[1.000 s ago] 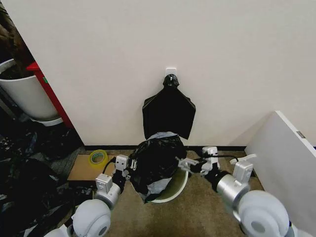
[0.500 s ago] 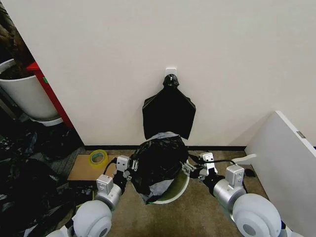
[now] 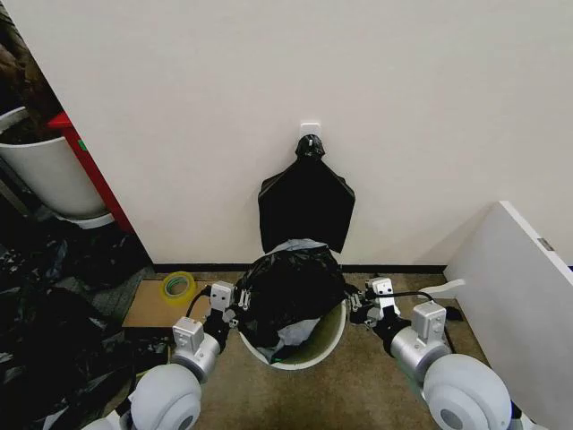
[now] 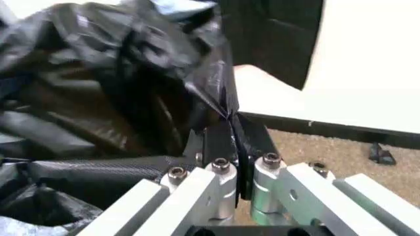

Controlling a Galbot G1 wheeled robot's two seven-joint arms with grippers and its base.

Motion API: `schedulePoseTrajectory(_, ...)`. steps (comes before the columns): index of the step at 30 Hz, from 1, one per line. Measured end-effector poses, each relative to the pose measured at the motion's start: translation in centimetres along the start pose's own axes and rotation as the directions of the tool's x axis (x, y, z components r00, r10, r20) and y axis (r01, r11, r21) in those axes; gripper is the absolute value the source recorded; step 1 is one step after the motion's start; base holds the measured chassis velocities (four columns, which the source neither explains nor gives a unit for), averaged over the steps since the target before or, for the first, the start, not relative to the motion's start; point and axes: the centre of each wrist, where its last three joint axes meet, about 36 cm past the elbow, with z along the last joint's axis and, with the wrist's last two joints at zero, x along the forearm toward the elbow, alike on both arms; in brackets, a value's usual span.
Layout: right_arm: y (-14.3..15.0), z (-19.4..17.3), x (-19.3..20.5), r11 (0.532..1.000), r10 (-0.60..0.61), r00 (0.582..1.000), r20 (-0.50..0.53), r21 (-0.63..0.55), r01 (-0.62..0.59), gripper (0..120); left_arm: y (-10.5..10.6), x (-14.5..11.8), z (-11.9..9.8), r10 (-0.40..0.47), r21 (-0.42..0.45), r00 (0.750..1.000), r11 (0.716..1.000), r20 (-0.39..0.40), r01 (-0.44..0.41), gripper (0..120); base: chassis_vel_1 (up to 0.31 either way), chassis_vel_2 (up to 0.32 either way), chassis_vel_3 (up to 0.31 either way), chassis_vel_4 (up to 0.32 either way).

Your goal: Place the garbage bag over the trash bin.

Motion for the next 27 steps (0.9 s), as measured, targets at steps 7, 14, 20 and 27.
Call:
schedulePoseTrajectory(7,-2.0,1.2,-1.0,0.999,0.044,0.998,-0.046,-0.029,-0.045,0,0.1,-0.1,-0.3,0.005,0.089,1.000,0.996,0.013,-0.006,4,0.000,0.000,0.000,0.000)
schedulePoseTrajectory(14,-3.0,1.6,-0.8,0.997,0.044,0.995,-0.086,-0.064,-0.049,0,0.5,-0.4,-0.3,-0.008,0.150,1.000,0.989,0.006,0.007,4,0.000,0.000,0.000,0.000)
schedulePoseTrajectory(20,-3.6,2.6,-0.1,0.988,-0.071,0.991,-0.113,-0.148,0.054,0,0.4,-0.8,-0.6,-0.031,0.257,0.999,0.965,-0.044,0.041,4,0.000,0.000,0.000,0.000)
schedulePoseTrajectory(27,-3.8,3.1,-0.1,0.967,-0.135,0.985,-0.104,-0.233,0.108,0,0.2,-0.5,-1.0,-0.026,0.282,0.998,0.958,-0.057,0.041,4,0.000,0.000,0.000,0.000)
